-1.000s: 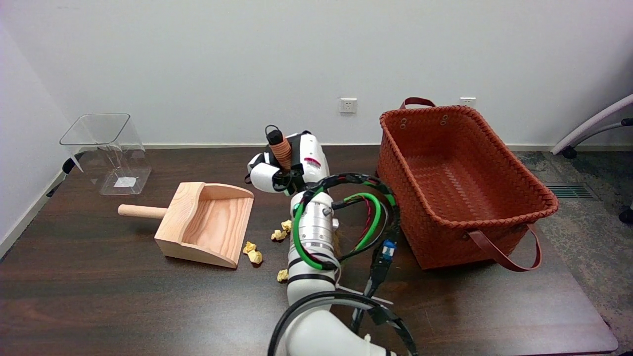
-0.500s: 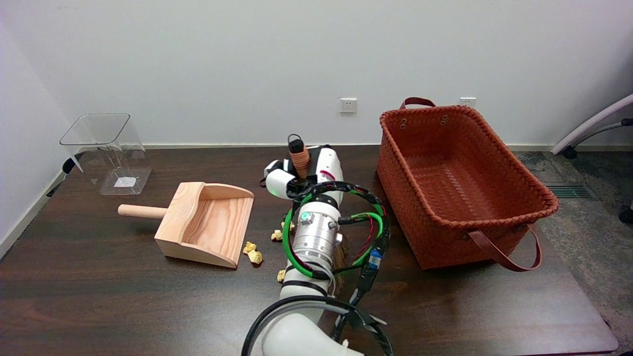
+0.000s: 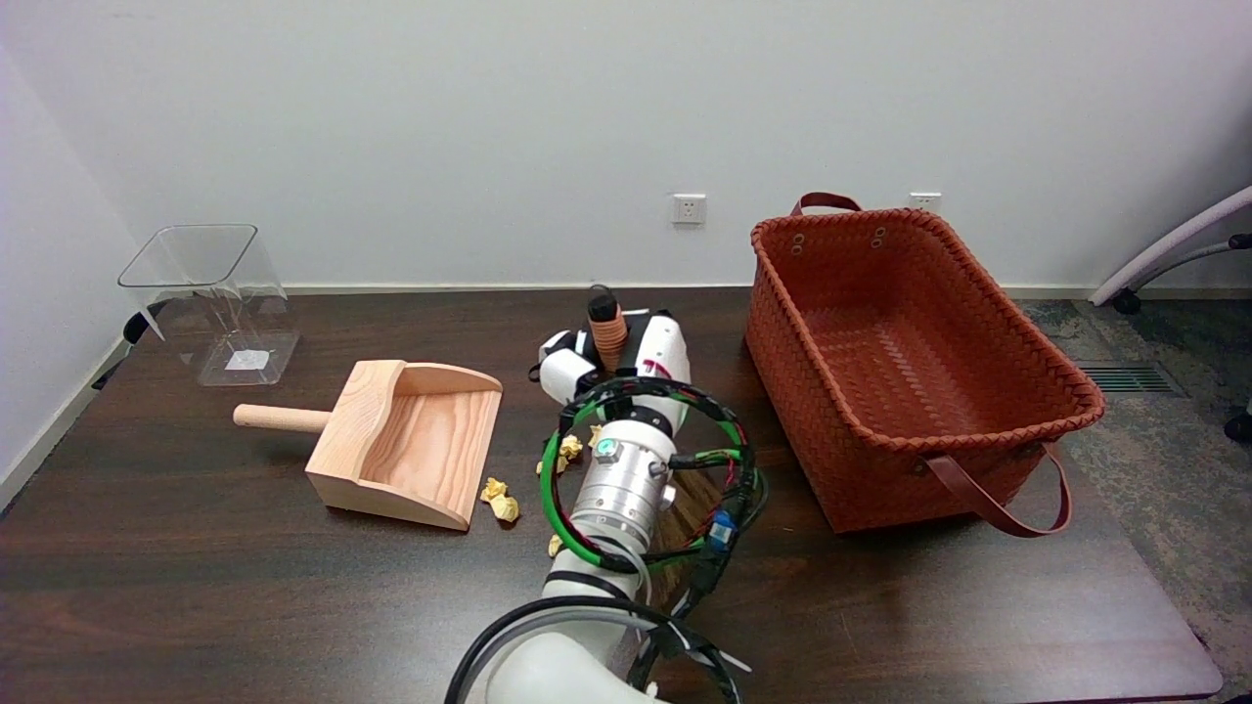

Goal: Sweep the paper balls into the dustpan.

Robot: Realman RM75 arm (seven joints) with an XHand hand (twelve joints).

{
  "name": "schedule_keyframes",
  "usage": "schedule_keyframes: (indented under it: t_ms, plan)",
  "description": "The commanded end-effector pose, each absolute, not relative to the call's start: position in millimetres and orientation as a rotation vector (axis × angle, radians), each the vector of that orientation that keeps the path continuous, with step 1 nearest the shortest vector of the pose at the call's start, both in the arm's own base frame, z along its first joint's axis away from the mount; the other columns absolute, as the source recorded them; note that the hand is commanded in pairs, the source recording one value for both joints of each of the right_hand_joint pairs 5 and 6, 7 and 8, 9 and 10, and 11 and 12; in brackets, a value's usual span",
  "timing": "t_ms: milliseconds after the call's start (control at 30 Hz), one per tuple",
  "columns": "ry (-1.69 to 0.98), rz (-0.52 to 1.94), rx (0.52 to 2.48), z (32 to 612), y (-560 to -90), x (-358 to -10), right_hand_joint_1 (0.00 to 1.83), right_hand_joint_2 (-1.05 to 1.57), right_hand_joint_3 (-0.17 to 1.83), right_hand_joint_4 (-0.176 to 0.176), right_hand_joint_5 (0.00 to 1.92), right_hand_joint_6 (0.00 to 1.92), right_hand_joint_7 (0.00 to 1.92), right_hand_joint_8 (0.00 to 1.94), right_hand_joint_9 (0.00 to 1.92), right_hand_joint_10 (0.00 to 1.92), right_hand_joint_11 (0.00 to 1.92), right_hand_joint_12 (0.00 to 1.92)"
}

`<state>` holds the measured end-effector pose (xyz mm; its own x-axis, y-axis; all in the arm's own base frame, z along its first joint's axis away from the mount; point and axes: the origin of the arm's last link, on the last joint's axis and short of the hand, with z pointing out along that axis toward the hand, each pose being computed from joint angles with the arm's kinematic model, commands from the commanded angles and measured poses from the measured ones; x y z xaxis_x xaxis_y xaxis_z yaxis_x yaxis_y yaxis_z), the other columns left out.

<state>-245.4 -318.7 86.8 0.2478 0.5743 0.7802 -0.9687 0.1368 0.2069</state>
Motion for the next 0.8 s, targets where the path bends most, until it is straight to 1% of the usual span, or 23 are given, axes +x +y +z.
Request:
schedule_keyframes:
  t_ms: [33,200,367,800]
  plan:
    - [-0.89,1.282,0.789,48,-338,-263,1.31,0.67,1.01,0.0,1.92,1.92,1.92,1.92,1.92,1.92,1.92,1.92]
    - [-1.022,1.325,0.791,35,-351,-265,1.31,0.7,0.99,0.0,1.92,1.92,1.92,1.92,1.92,1.92,1.92,1.92]
    - [-1.1,1.343,0.793,27,-364,-265,1.28,0.77,0.96,0.0,1.92,1.92,1.92,1.92,1.92,1.92,1.92,1.92]
    - [-1.133,1.391,0.817,26,-383,-256,1.24,0.82,0.96,0.0,1.92,1.92,1.92,1.92,1.92,1.92,1.92,1.92]
